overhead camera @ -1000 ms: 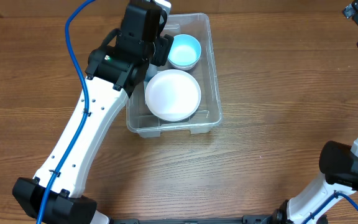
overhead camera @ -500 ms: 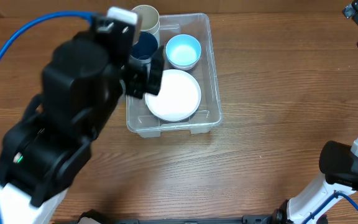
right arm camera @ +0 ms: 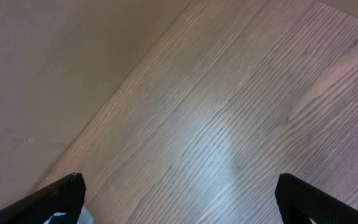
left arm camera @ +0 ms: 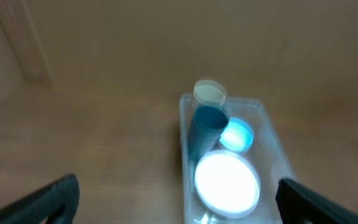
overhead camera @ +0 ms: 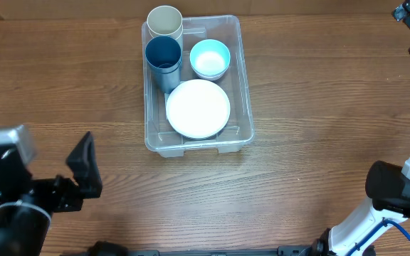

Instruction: Pack container

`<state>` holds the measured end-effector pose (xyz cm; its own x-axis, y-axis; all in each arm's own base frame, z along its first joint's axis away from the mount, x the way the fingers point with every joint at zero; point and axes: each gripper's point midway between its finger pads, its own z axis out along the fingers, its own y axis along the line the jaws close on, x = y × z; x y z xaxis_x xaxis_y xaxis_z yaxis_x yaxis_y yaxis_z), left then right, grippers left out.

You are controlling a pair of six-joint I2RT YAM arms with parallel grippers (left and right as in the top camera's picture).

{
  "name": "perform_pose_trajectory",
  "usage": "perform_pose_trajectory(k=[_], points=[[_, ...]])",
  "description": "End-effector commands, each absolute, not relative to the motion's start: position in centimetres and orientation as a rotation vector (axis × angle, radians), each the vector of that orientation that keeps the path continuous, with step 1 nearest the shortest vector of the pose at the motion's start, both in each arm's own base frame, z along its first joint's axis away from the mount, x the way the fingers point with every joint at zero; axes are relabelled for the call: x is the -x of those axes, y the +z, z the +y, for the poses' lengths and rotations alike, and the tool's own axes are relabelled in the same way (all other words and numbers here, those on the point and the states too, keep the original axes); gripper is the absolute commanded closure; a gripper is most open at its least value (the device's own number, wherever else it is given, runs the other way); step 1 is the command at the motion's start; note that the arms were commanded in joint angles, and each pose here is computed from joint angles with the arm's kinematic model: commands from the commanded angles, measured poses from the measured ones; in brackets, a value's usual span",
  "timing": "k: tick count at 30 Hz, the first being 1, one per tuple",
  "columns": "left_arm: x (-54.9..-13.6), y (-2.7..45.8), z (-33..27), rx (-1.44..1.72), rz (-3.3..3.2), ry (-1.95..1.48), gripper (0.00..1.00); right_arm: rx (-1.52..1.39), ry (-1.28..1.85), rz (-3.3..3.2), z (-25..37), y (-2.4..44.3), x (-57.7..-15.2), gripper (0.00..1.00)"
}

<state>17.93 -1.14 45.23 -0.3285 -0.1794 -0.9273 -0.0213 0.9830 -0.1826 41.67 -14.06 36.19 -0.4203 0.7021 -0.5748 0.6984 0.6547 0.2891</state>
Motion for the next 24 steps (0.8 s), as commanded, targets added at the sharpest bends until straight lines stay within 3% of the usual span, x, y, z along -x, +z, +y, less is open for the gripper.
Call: perform_pose_trajectory(k=[1,4,11,16,24], points=[[-18.5,43.4,-3.3,-0.057,1.738,-0.217,0.00,-1.081,0.007,2.179,-14.1,36.5,-41.7,0.00],[-19.6,41.2,-4.9,-0.162,1.586,-0.269,0.00,-1.081,0.007,2.179,-14.1,36.5,-41.7,0.00],[-21.2,29.7,-6.6,-0.245,1.472,-0.361,0.00,-1.081,0.007,2.179,-14.1,36.5,-41.7,0.00],[-23.8,23.3,-2.3,0.035,1.462,-0.238,0.00,-1.081,0.007,2.179,-14.1,36.5,-41.7,0.00],[-24.6,16.0,-0.8,0.118,1.628,-0.166,0.00,-1.081,0.007,2.179,-14.1,36.5,-41.7,0.00]])
